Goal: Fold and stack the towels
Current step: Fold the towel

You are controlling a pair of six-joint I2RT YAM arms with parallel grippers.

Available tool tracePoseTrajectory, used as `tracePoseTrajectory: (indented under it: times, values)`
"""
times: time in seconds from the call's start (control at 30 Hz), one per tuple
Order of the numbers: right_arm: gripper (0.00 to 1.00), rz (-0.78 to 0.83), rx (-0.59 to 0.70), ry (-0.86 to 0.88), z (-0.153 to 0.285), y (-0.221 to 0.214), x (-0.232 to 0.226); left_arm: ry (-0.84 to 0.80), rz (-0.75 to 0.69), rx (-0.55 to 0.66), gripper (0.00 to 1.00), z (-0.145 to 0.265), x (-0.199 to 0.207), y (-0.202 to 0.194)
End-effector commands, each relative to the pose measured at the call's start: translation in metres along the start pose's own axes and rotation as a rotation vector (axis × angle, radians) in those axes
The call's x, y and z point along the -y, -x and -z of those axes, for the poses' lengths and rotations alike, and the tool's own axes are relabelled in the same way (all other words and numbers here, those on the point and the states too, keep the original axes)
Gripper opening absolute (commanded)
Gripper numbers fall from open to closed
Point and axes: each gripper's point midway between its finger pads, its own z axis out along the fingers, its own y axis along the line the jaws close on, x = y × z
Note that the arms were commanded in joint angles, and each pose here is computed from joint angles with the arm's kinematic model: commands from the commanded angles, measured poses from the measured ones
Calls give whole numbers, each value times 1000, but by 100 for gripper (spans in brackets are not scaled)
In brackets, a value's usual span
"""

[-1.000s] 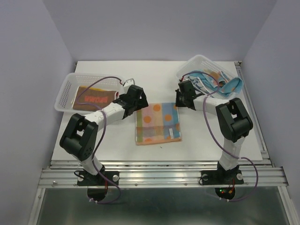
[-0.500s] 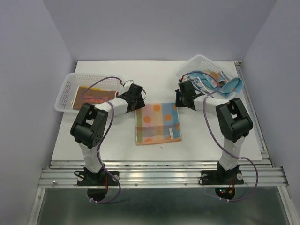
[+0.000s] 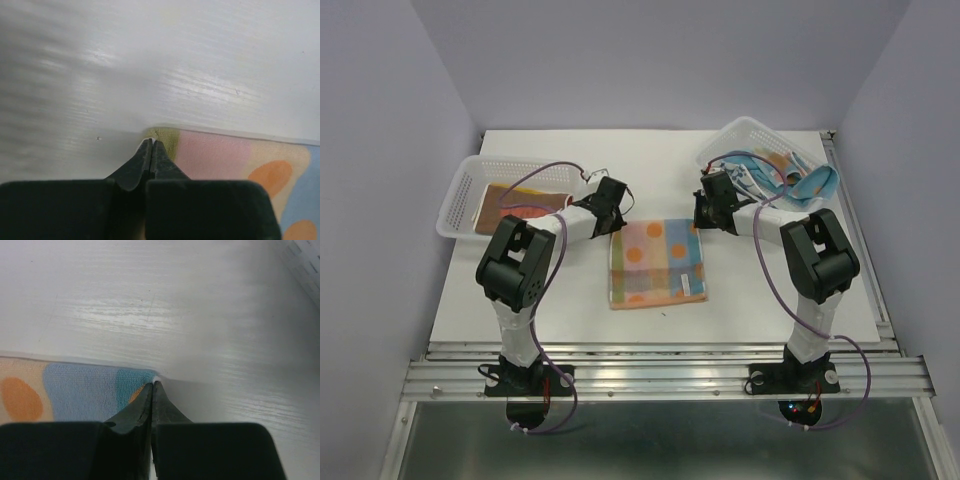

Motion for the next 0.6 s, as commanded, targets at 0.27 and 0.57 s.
tracePoseTrajectory:
  times: [0.27,0.57]
  values:
    - [1,0,44,154,37,11,-23,-181,34,115,0,50,14,20]
    - [1,-25,45,263,89,-24,-40,-276,59,101,0,83,9,-18]
